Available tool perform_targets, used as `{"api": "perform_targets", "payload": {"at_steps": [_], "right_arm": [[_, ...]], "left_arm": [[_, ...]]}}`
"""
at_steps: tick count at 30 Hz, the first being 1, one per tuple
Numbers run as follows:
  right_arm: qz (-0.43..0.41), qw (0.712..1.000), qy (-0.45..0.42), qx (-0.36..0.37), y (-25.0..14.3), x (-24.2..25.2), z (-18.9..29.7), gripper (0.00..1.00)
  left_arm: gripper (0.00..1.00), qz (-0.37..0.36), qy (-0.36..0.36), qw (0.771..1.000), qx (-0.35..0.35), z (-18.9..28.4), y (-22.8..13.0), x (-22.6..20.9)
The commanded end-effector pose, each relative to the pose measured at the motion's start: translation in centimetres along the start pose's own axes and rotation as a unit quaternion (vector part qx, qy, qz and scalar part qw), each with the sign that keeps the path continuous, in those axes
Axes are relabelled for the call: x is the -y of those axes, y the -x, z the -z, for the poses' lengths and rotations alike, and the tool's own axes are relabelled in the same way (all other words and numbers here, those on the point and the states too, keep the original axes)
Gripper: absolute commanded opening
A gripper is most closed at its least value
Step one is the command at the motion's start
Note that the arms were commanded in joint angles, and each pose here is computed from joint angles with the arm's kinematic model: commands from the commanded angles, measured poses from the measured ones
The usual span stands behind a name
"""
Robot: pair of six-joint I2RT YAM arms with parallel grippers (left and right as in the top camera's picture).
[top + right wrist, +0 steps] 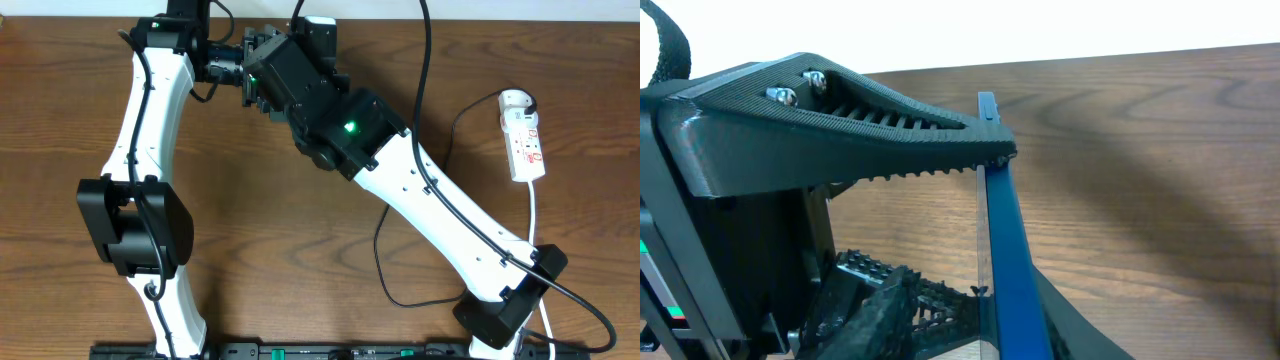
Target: Plug charger to phone and switch on socket
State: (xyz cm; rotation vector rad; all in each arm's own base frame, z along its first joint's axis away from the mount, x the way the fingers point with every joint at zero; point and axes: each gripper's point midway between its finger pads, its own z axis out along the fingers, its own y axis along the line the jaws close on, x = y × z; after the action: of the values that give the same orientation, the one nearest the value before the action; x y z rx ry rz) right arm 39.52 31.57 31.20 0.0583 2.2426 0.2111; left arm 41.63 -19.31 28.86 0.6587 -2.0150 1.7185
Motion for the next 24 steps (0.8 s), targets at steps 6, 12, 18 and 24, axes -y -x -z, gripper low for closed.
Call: {"api": "perform_targets", "payload": {"at_steps": [6,12,18,24], "right_arm": [[-0.003,1.0,-0.009,0.008,0.4,0.3,-0.3,0.16],[-0.003,1.0,-0.009,0.008,0.4,0.3,-0.3,0.01],[-0.004,1.0,-0.009,0.01,0.6,0.3,-0.2,0.01],[-0.025,0.997,-0.028,0.061,3.3,1.7,1.9,0.01]], "left_arm": [[0.68,-0.037,-0.019,0.999,-0.02,0.3,-2.1,1.5],[0.68,-0.037,-0.019,0.999,-0.02,0.3,-2.1,1.5],[0.84,-0.042,-0.019,0.999,-0.019,0.3,-2.1,1.6],[0.94,-0.044,0.0,0.999,0.01,0.3,-1.0,1.0]]}}
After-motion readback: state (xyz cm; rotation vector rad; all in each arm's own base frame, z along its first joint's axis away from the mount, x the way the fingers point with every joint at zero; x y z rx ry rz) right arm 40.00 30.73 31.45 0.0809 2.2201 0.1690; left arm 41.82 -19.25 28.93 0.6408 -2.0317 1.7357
